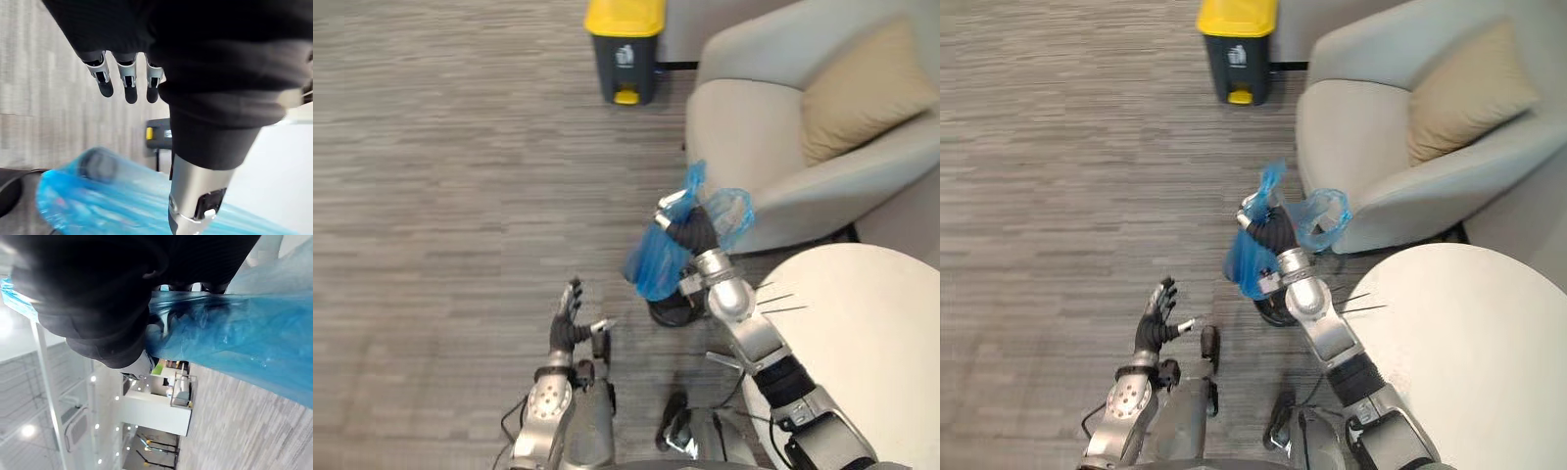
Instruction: Gather rubbish on tea table into small bin, then transfer packed bag to large trash can.
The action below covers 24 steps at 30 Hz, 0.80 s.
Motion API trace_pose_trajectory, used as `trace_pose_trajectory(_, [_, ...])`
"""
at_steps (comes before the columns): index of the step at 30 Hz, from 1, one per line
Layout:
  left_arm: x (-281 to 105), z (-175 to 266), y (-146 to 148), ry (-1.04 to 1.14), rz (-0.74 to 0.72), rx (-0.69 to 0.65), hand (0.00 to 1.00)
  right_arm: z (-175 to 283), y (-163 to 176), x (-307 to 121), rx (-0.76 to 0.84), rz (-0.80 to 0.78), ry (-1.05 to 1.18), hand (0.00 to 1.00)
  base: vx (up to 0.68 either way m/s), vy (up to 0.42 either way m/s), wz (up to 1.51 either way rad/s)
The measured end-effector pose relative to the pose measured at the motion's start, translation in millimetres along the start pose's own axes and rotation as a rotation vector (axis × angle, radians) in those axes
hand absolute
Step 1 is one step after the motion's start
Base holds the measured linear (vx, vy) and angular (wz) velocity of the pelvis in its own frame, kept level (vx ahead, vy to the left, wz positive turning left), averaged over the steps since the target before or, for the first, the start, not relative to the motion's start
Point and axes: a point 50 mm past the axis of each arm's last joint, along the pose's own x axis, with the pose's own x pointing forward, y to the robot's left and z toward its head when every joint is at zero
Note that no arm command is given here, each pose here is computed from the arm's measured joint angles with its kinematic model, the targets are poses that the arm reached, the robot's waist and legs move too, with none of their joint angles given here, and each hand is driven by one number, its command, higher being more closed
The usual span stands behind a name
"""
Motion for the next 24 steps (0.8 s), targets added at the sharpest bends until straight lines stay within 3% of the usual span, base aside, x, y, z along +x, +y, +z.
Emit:
trace_pose_trajectory(6, [22, 23, -29, -0.126, -0.101, 0.076, 0.00, 8, 16, 9, 0.063, 0.013, -0.017, 1.00, -0.10, 0.141, 0.28])
trace_pose_trajectory(16, [23, -10, -46, 0.021, -0.202, 0.222, 0.00, 32, 97, 0, 0.299, 0.364, -0.043, 1.00, -0.03, 0.092, -0.11])
trace_pose_trajectory(17, [24, -11, -46, 0.025, -0.200, 0.225, 1.00, 34, 100, -1, 0.316, 0.383, -0.045, 1.00, -0.03, 0.019, -0.11])
trace_pose_trajectory(24, [35, -13, -44, 0.020, -0.185, 0.278, 1.00, 43, 116, -9, 0.452, 0.487, -0.032, 1.00, -0.04, -0.003, -0.07])
